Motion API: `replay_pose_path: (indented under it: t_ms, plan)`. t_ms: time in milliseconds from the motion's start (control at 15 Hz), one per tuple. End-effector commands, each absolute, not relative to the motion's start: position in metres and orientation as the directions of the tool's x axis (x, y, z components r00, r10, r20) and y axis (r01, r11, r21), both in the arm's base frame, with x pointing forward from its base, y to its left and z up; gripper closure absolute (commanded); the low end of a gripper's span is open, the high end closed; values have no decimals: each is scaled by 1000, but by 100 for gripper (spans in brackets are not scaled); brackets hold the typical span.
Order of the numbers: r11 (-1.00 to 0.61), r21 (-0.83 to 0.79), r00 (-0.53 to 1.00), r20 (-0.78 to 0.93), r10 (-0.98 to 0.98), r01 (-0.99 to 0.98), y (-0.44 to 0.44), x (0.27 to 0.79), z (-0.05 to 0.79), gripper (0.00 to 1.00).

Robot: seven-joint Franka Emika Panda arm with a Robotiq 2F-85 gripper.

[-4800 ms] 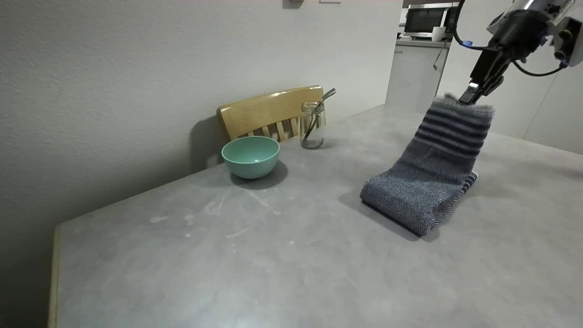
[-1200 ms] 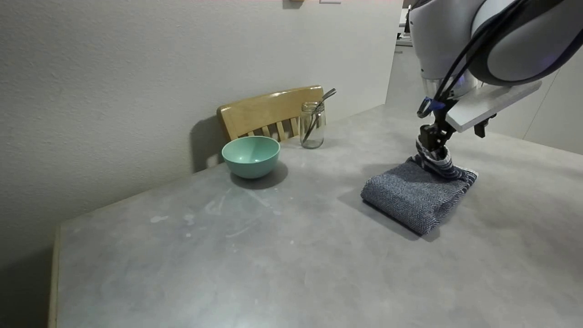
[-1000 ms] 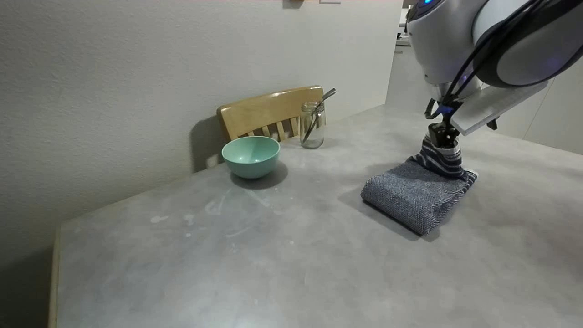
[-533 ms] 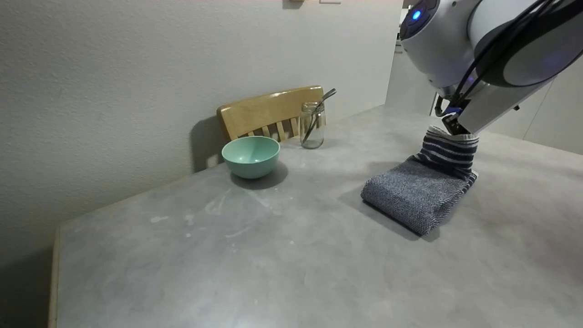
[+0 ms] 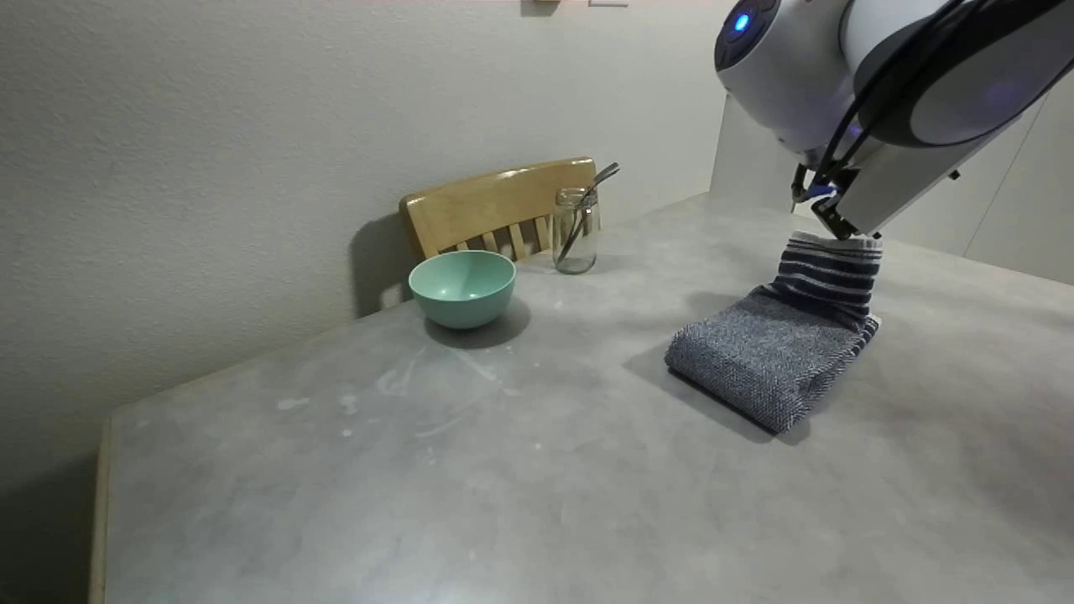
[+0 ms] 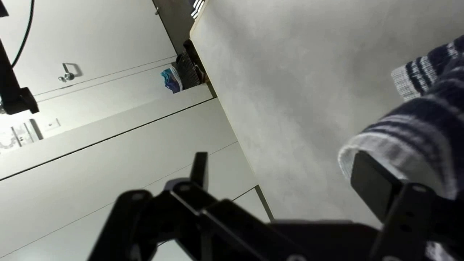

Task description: Fold the towel

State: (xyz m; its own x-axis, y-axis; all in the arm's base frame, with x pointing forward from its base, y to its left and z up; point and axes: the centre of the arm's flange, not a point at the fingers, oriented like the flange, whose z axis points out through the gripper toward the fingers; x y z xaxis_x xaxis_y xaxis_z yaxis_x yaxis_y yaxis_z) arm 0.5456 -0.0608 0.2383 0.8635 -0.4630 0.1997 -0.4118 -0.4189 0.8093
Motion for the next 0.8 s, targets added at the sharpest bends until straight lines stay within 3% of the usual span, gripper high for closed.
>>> replay_pose_path:
  t_ms: [0, 267, 733]
  plan:
    - [-339, 860, 881, 227, -414, -381, -61, 551, 250, 0]
    - [-335, 863, 884, 229, -407, -378, -56, 557, 263, 0]
    - [-661, 676, 925, 87, -369, -327, 7, 532, 319, 0]
